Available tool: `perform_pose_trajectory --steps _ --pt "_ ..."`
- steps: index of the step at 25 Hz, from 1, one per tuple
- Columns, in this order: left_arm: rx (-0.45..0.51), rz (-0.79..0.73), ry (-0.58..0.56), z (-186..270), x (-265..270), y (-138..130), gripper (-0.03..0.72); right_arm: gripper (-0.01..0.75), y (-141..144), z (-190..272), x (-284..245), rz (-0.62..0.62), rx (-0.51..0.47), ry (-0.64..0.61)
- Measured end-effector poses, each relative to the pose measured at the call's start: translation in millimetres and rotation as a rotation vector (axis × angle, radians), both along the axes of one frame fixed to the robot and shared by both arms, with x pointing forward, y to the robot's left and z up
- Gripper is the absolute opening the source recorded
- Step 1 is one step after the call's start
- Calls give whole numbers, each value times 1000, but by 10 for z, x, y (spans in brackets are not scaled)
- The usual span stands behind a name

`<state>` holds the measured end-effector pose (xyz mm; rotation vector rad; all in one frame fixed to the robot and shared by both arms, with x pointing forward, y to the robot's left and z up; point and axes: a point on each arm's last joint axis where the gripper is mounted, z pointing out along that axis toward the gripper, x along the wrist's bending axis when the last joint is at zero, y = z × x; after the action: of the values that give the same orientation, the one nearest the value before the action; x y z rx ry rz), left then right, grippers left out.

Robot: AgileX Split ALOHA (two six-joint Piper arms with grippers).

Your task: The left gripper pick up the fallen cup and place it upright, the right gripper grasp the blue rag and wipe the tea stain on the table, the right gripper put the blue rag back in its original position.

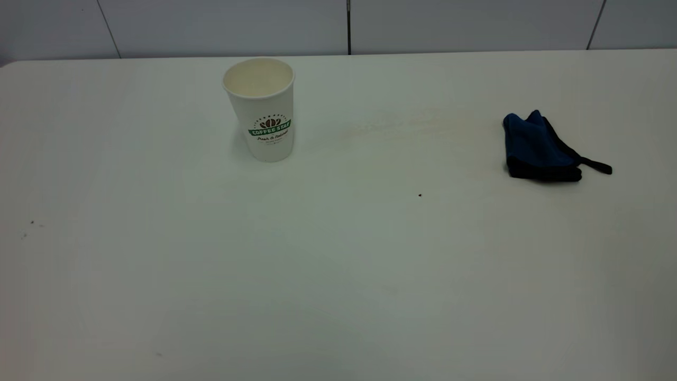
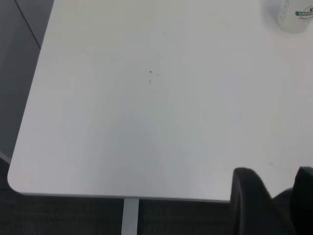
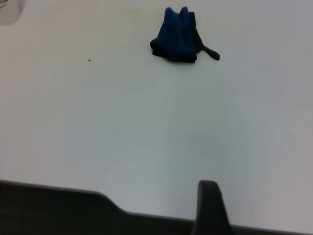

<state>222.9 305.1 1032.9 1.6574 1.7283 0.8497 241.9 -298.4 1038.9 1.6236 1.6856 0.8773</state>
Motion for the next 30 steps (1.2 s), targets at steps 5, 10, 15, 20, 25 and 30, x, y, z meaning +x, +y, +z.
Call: perform_pose_trajectory --steps 5,10,15,20,25,30 --pt "0 0 0 0 0 0 238 580 -1 -1 -95 -46 2 -68" --pt "0 0 0 0 0 0 238 583 -1 -1 -96 -57 1 -69" --pt "0 0 0 0 0 0 238 583 -1 -1 -96 -58 0 -69" --pt "0 0 0 0 0 0 238 583 -1 -1 -96 -58 0 -69" --pt "0 0 0 0 0 0 238 583 -1 -1 -96 -58 0 -69" --pt "0 0 0 0 0 0 238 583 -1 -1 -96 -57 -1 -69"
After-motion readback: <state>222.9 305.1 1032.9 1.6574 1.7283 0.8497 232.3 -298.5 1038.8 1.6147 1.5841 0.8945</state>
